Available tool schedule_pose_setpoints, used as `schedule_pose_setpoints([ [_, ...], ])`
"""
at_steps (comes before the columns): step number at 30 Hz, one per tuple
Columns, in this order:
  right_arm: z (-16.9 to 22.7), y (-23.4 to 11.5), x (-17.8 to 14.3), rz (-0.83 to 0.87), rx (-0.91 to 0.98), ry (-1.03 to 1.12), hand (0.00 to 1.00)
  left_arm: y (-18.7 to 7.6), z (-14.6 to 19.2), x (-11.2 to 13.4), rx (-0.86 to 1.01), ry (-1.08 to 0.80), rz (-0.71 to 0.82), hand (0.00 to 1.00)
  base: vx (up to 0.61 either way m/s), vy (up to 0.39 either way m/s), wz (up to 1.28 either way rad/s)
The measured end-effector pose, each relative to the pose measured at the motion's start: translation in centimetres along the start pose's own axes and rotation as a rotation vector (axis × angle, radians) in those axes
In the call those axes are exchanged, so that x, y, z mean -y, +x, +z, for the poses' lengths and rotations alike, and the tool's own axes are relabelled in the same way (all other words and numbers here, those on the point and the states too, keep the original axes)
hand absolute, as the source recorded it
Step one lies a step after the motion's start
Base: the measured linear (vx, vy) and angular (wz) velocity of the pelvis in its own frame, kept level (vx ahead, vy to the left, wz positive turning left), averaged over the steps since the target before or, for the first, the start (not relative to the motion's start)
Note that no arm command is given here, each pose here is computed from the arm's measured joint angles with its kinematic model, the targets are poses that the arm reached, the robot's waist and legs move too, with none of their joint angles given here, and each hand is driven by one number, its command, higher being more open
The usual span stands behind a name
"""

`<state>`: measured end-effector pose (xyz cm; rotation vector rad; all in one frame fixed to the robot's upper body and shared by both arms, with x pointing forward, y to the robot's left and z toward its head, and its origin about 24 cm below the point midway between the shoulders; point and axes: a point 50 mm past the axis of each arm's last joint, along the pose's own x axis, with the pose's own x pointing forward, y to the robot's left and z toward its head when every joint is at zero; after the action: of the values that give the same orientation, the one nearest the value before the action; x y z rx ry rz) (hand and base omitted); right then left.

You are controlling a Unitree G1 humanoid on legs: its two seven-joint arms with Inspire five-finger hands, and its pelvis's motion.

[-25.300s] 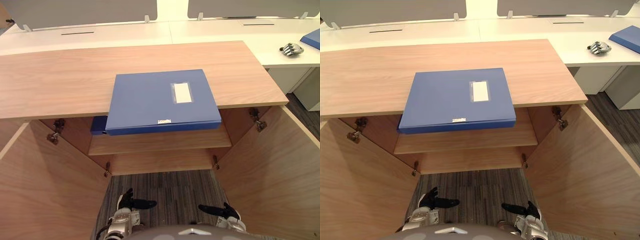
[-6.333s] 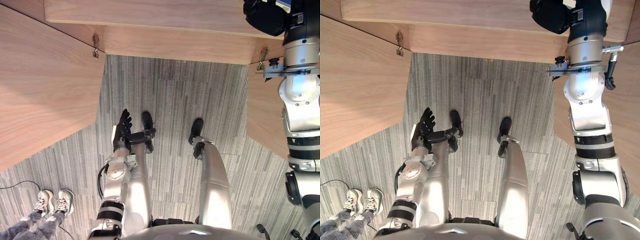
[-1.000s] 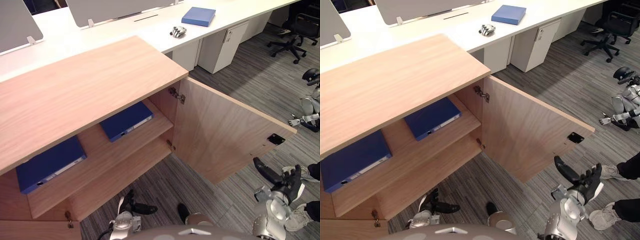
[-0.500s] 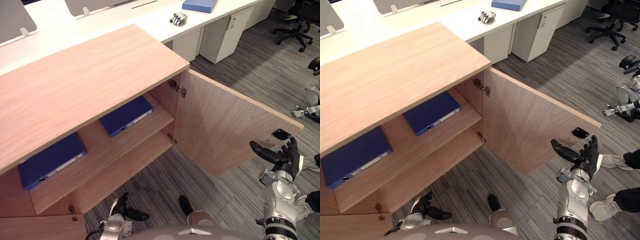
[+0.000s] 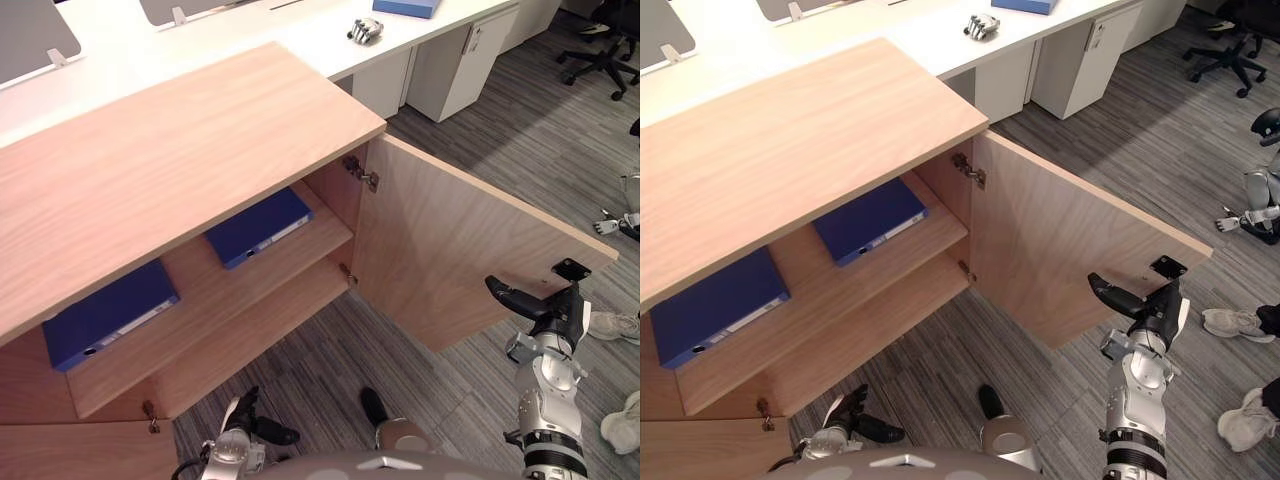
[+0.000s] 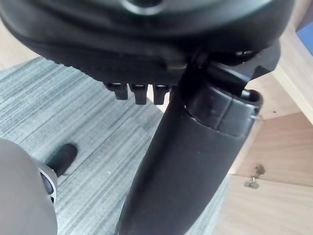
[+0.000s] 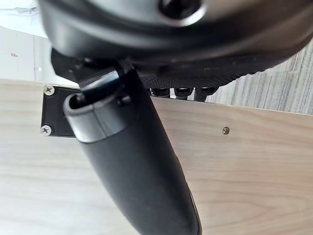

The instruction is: Walk over to the cabinet, pick up the folder, carry it to the office cabinet, place the folder inside the office cabinet, then close the office cabinet door

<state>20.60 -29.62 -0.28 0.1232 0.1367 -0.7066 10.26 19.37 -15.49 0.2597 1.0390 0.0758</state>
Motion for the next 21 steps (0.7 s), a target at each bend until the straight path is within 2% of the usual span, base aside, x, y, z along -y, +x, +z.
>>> schedule_pose_setpoints([
  [21,-0.8,-8.8,-1.6,0.208,-0.004,-0.011,1.0,0.1,0.7,0.4,0.019,0.037,-0.005,1.0,-0.01,-0.01,-0.06],
])
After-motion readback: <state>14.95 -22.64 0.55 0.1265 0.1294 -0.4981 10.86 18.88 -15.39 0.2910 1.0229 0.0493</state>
